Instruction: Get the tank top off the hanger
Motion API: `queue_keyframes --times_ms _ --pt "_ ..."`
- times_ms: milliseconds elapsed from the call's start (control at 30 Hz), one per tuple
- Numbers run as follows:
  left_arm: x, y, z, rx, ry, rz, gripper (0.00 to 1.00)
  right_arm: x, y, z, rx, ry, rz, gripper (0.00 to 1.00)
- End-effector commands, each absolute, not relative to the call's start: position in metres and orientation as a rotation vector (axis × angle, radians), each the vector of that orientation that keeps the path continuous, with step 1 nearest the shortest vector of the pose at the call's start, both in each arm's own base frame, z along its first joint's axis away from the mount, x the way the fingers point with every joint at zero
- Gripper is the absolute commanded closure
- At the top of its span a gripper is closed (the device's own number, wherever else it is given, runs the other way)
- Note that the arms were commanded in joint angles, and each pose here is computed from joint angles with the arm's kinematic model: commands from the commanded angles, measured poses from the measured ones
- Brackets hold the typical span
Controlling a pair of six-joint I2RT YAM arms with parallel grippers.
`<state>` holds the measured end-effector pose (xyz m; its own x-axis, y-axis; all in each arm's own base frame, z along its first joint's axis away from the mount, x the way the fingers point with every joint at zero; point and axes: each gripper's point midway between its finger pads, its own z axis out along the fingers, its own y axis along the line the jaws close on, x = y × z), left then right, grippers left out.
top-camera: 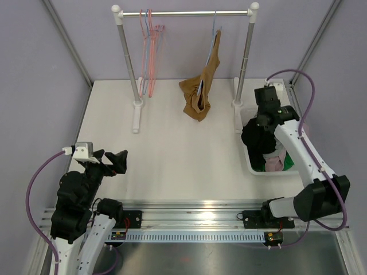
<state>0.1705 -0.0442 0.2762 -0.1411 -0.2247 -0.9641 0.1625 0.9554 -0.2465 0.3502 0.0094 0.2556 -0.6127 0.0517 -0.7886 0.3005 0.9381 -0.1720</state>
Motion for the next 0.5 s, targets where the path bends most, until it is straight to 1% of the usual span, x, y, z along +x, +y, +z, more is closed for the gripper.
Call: queue_keyframes --times_ms 0,33,133,167,233,333,367,467 --pt "0.175 -0.047 0.285 -0.039 1.639 -0.352 0.01 0.347 0.013 0.194 0.346 2.319 -0.256 1.0" --pt "0.175 -0.048 0.286 -0.036 1.636 -0.355 0.01 0.339 0.011 0.157 0.353 2.418 -0.271 1.0" --pt "0.177 -0.049 0.284 -0.033 1.653 -0.356 0.01 0.331 0.002 0.113 0.418 2.528 -0.297 1.0" --pt "0.178 -0.05 0.284 -0.032 1.658 -0.359 0.01 0.329 0.001 0.095 0.427 2.585 -0.302 0.98" --pt "0.179 -0.053 0.285 -0.023 1.665 -0.37 0.01 0.326 -0.001 0.078 0.438 2.651 -0.285 0.93" --pt "0.177 -0.061 0.29 0.018 1.671 -0.408 0.01 0.326 0.0 0.088 0.44 2.633 -0.265 0.85" --pt "0.176 -0.061 0.292 0.015 1.673 -0.412 0.01 0.327 -0.001 0.095 0.448 2.613 -0.262 0.74" --pt "0.175 -0.065 0.3 -0.007 1.67 -0.454 0.01 0.328 -0.008 0.134 0.463 2.529 -0.282 0.57"
